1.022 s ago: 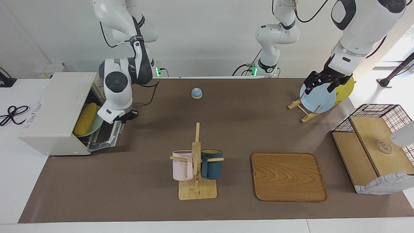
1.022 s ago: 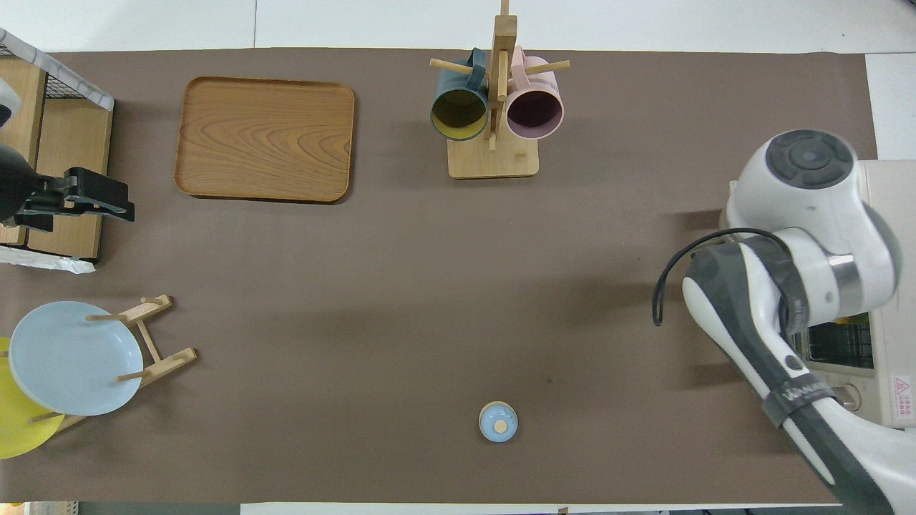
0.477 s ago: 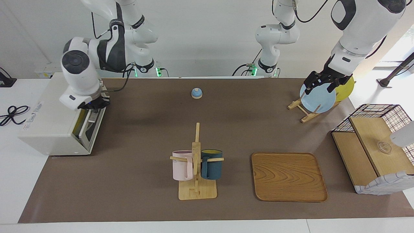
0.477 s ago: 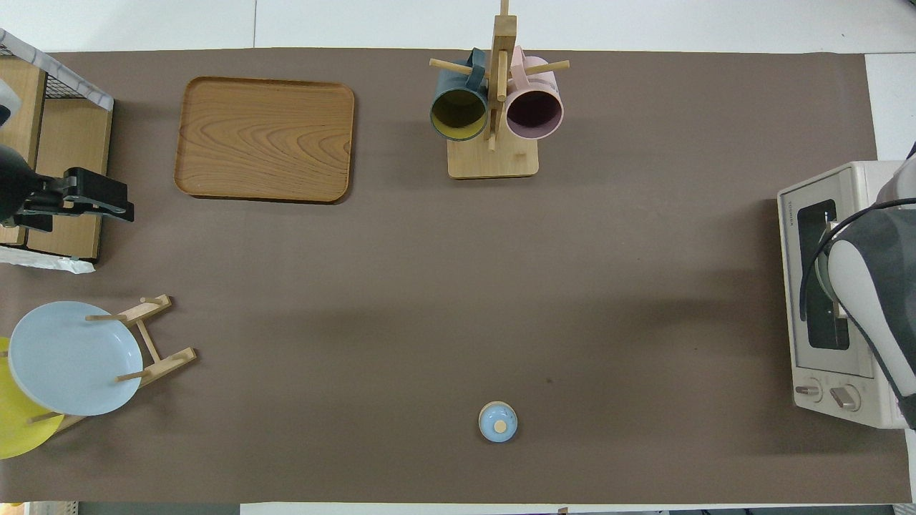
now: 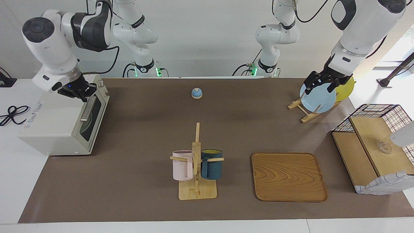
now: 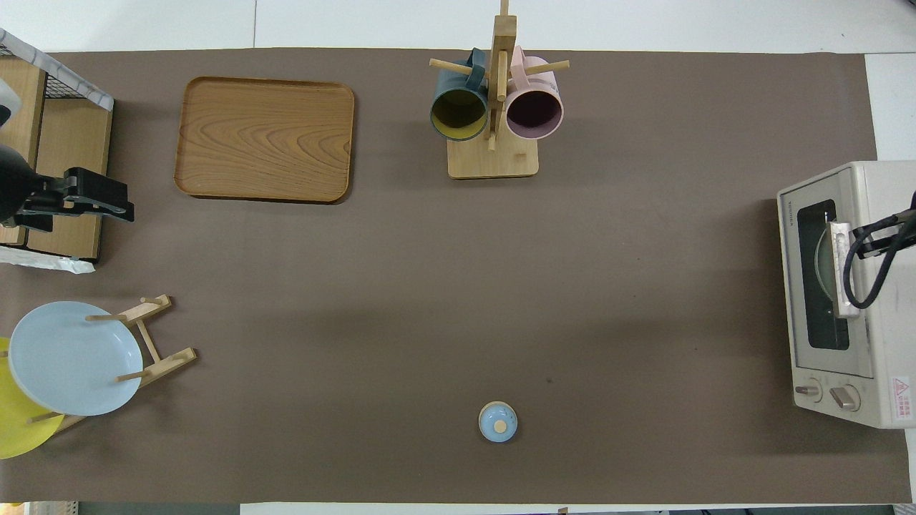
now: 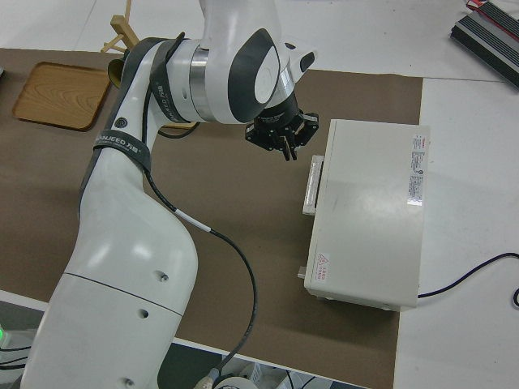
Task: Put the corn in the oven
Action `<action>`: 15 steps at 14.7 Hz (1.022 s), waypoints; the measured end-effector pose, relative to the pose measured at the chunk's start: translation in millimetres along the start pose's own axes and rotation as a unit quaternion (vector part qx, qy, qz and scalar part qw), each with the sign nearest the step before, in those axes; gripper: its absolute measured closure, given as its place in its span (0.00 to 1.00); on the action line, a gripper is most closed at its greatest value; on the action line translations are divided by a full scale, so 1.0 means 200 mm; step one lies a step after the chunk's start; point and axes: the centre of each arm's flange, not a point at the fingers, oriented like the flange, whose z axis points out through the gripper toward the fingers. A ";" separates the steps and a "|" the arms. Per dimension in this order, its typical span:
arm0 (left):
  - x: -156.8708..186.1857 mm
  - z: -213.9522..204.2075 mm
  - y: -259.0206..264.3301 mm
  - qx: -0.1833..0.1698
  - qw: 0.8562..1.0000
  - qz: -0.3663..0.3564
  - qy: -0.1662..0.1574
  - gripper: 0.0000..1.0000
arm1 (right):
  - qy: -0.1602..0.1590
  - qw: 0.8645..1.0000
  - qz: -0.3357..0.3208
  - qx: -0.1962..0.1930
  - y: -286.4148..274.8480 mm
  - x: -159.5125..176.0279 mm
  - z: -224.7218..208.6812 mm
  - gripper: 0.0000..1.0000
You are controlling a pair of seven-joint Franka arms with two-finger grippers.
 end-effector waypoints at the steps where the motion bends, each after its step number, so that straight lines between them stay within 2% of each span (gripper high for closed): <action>1: 0.00 0.00 0.00 0.000 1.000 0.000 0.000 0.00 | 0.004 1.000 0.000 0.016 -0.02 -0.01 -0.03 0.68; 8: 0.00 0.00 0.00 0.000 1.000 0.000 0.000 0.00 | 0.008 0.999 0.011 0.034 -0.10 -0.02 -0.12 0.00; 15: 0.00 0.00 0.00 0.000 1.000 0.000 0.000 0.00 | 0.017 0.999 0.014 0.033 -0.20 0.06 -0.17 0.00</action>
